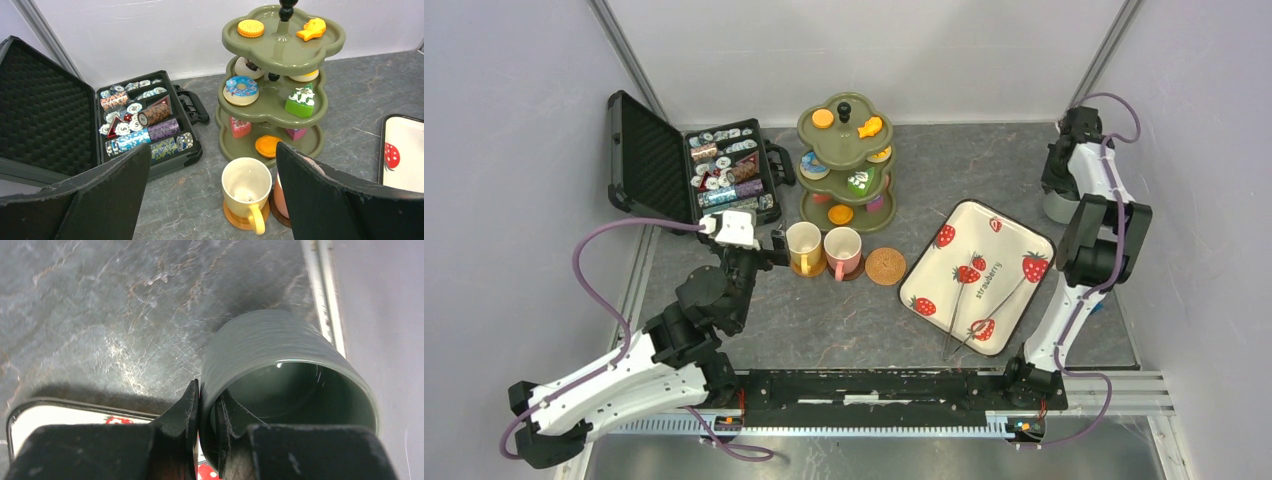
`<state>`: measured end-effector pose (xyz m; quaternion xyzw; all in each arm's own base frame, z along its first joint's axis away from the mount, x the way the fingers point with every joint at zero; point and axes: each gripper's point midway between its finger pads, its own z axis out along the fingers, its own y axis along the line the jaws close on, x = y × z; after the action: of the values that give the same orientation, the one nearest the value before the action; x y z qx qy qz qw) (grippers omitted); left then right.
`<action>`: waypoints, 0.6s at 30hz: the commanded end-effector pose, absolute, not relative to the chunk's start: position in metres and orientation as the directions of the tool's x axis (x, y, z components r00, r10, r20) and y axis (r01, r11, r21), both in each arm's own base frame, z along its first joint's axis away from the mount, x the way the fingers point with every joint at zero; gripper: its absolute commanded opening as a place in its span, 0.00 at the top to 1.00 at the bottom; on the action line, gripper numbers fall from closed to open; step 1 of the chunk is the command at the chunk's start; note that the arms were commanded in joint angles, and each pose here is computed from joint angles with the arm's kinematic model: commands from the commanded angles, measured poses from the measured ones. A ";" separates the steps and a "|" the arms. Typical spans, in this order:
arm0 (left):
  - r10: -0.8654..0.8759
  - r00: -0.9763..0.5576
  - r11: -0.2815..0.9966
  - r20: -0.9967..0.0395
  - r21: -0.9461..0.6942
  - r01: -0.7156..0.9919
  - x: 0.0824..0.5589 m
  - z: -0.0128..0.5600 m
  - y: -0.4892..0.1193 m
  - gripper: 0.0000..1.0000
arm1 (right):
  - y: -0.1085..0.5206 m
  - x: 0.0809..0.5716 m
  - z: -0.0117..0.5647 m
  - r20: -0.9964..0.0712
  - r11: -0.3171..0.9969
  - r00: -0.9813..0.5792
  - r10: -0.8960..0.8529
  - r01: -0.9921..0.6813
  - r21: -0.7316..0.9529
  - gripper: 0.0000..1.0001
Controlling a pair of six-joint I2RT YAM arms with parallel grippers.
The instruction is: Serve the afternoon tea
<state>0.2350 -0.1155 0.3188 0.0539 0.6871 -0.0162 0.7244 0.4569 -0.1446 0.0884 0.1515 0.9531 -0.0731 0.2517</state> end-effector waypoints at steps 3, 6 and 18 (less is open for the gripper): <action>-0.038 0.097 0.995 -0.995 -0.029 0.094 0.230 0.343 -0.106 0.00 | -0.115 0.449 0.187 -0.682 0.781 -0.638 0.358 0.605 -0.156 1.00; -0.054 0.103 0.994 -0.993 -0.044 0.095 0.228 0.345 -0.103 0.00 | -0.072 0.440 0.193 -0.701 0.812 -0.624 0.345 0.573 -0.110 1.00; -0.072 0.093 0.991 -0.993 -0.061 0.115 0.225 0.346 -0.103 0.00 | 0.140 0.393 0.188 -0.622 0.829 -0.555 0.552 0.450 0.333 1.00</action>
<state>0.2284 -0.1064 0.3253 0.0426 0.6813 -0.0326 0.7301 0.3898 0.1163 0.1681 0.1721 0.9163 0.0052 0.3615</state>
